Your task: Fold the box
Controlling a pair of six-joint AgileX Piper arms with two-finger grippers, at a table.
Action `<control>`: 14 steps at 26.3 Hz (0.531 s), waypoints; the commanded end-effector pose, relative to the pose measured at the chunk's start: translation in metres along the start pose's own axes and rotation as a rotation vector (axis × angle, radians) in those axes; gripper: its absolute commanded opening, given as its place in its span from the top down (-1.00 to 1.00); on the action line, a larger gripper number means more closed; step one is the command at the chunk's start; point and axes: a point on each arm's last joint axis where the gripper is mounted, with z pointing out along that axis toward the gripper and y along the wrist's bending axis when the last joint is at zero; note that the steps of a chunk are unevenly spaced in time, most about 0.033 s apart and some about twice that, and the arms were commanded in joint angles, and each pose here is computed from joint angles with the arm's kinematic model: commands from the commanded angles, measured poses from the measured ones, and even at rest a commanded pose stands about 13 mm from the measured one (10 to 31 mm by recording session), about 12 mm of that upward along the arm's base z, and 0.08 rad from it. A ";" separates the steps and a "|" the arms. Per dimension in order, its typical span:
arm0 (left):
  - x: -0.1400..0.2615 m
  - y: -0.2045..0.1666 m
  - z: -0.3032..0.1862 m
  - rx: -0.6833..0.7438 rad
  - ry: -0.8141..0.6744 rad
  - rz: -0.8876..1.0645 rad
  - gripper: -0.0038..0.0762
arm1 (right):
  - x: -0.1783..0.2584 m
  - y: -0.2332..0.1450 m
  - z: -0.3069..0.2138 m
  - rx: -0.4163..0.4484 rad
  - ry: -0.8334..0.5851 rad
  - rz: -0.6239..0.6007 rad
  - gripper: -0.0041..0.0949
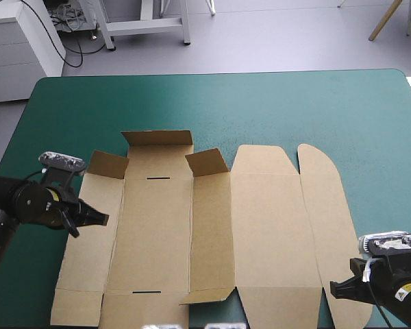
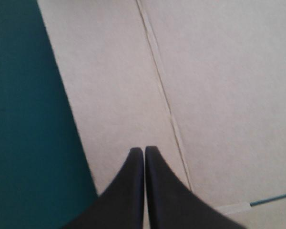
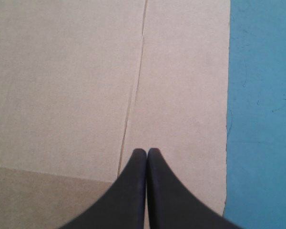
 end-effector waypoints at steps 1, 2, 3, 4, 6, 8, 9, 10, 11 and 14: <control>-0.026 0.015 -0.020 -0.072 -0.089 -0.054 0.93 | -0.010 0.001 -0.004 -0.010 -0.068 -0.022 0.96; -0.029 0.020 -0.022 -0.075 -0.095 -0.086 0.93 | -0.010 0.001 -0.004 -0.008 -0.068 -0.028 0.96; -0.034 0.028 -0.026 -0.066 -0.107 -0.147 0.93 | -0.010 0.001 -0.004 -0.007 -0.068 -0.034 0.96; -0.035 0.034 -0.029 -0.054 -0.117 -0.186 0.93 | -0.010 0.000 -0.004 -0.003 -0.070 -0.044 0.96; -0.034 0.049 -0.031 -0.021 -0.133 -0.267 0.93 | -0.011 0.000 -0.004 0.002 -0.074 -0.056 0.96; -0.027 0.063 -0.032 -0.006 -0.115 -0.331 0.93 | -0.010 -0.001 -0.002 0.005 -0.081 -0.071 0.96; -0.021 0.072 -0.032 -0.012 -0.096 -0.379 0.93 | -0.010 -0.001 -0.001 0.001 -0.086 -0.076 0.96; -0.016 0.081 -0.032 -0.026 -0.080 -0.422 0.93 | -0.010 -0.001 0.000 -0.001 -0.088 -0.078 0.96; -0.010 0.090 -0.033 -0.040 -0.074 -0.464 0.93 | -0.010 -0.001 0.002 -0.002 -0.095 -0.078 0.96; 0.002 0.111 -0.037 0.007 -0.136 -0.577 0.93 | -0.009 0.000 0.004 -0.015 -0.099 -0.087 0.96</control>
